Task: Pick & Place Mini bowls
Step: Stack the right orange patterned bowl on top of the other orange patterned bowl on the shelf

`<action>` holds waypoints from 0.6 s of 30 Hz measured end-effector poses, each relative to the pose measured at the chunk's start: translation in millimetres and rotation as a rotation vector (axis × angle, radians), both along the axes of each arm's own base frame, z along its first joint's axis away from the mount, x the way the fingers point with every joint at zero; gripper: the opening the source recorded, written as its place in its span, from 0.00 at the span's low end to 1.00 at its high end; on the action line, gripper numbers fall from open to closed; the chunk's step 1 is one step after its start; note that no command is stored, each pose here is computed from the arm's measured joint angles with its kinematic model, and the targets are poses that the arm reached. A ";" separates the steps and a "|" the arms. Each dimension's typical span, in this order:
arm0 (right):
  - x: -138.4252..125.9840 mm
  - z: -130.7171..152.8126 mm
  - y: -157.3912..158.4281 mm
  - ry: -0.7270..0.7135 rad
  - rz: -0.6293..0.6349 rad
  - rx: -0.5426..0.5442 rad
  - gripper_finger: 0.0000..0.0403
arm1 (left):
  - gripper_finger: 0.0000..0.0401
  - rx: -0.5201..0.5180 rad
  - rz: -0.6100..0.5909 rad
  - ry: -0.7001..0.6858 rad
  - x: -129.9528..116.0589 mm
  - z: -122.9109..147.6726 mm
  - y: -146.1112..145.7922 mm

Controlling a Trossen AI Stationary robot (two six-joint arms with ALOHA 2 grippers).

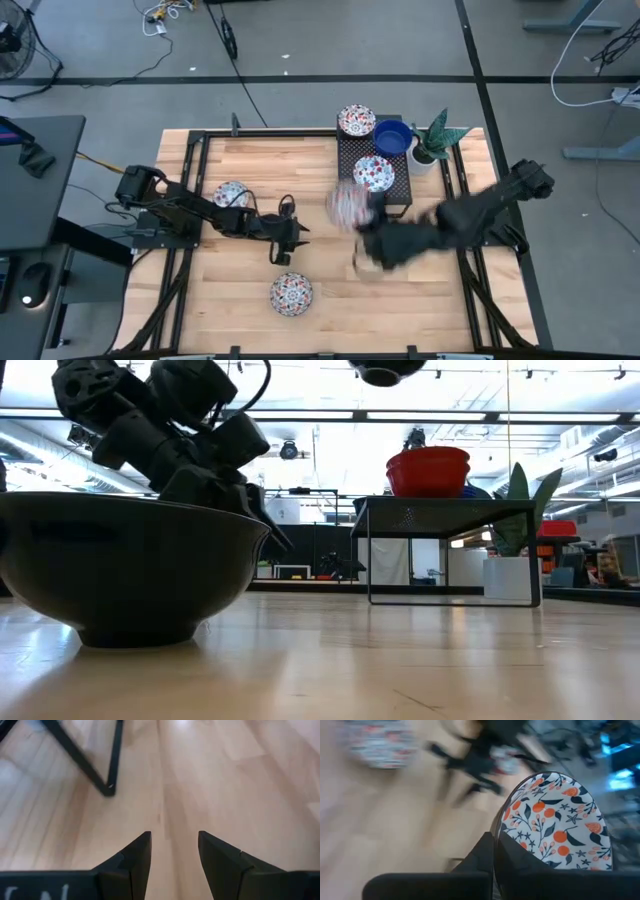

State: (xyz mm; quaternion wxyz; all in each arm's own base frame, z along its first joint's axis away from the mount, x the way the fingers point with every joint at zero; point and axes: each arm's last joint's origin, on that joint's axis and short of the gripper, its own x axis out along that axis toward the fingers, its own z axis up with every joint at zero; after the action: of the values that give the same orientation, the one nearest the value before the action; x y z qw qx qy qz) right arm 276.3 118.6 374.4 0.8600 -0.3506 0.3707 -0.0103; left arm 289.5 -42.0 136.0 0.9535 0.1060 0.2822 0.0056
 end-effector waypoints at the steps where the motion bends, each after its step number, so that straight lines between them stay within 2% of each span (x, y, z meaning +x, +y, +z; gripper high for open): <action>1: -0.1 8.9 -13.5 -0.021 -0.027 -0.007 0.02 | 0.42 0.000 0.004 0.002 -1.1 0.1 0.3; 5: -4.0 40.9 -71.4 -0.133 -0.167 0.009 0.02 | 0.42 0.000 0.004 -0.002 -0.7 0.4 -0.1; 10: -15.0 61.0 -137.1 -0.182 -0.337 0.021 0.02 | 0.42 -0.010 0.022 -0.005 -0.7 0.5 0.1; 14: -20.9 63.7 -177.4 -0.174 -0.396 0.064 0.02 | 0.42 -0.024 0.034 0.002 -1.2 -0.2 0.3; 18: -21.9 54.1 -209.4 -0.116 -0.426 0.126 0.02 | 0.42 -0.052 0.052 0.003 -1.4 -0.5 0.4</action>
State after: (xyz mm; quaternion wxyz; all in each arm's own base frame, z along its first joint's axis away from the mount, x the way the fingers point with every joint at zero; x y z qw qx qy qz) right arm 254.4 -90.8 428.5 0.8784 -0.2089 0.3862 -0.1887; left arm 288.1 -41.7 135.5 0.9550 0.0738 0.2864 0.0229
